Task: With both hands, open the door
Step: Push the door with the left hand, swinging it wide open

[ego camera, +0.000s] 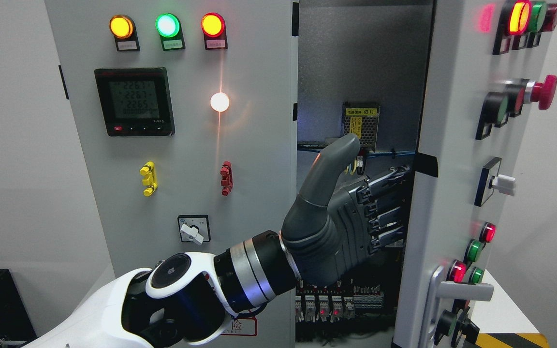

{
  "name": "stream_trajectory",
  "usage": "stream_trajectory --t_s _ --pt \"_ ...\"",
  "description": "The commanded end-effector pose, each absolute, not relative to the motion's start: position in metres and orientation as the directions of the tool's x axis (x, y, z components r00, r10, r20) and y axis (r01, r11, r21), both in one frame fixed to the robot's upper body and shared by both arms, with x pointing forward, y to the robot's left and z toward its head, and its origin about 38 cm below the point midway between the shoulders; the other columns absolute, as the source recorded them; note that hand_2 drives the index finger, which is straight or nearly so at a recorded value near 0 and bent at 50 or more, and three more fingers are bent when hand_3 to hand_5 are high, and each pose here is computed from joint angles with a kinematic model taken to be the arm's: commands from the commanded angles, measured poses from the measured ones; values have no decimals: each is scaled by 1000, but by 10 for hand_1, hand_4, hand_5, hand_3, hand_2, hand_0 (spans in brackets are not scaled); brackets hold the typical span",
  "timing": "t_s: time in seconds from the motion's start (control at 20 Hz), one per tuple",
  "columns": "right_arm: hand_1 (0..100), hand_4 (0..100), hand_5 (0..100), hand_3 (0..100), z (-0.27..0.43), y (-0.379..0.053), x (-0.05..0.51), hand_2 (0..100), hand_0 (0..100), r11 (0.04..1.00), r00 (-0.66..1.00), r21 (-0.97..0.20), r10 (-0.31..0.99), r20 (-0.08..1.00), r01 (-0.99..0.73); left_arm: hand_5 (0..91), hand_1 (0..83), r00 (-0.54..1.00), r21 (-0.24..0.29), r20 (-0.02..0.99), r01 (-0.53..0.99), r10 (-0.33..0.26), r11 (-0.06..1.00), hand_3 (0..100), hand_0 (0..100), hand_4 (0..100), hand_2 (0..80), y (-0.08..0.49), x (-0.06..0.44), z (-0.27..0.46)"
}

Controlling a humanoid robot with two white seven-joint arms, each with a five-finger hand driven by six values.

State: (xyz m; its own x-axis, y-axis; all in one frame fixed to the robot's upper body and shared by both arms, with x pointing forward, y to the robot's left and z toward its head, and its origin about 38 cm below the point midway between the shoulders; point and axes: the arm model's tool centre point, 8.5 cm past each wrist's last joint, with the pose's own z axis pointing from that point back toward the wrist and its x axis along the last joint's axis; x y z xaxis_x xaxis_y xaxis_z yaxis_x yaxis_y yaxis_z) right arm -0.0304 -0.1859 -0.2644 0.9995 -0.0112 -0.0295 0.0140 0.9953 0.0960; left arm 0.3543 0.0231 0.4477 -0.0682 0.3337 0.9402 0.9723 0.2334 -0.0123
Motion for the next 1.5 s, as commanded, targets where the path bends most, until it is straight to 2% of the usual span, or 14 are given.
stream_trajectory --t_s 0.0,0.25,0.9,1.45 --pt "0 0 0 0 -264 -186 -30 0 191 995 1000 96 -11 -29 14 0 0 -32 -24 944 986 328 167 0 0 0 0 -1 341 441" --pt "0 0 0 0 -264 -186 -30 0 191 995 1000 96 -11 -29 14 0 0 -5 -33 955 992 298 124 0 0 0 0 -23 333 427" --pt "0 0 0 0 -264 -186 -30 0 191 995 1000 96 -11 -29 14 0 0 71 -91 947 995 313 51 0 0 0 0 -89 328 428" --pt "0 0 0 0 -264 -186 -30 0 191 995 1000 96 -11 -29 14 0 0 70 -77 953 997 295 10 0 0 0 0 -128 313 428"
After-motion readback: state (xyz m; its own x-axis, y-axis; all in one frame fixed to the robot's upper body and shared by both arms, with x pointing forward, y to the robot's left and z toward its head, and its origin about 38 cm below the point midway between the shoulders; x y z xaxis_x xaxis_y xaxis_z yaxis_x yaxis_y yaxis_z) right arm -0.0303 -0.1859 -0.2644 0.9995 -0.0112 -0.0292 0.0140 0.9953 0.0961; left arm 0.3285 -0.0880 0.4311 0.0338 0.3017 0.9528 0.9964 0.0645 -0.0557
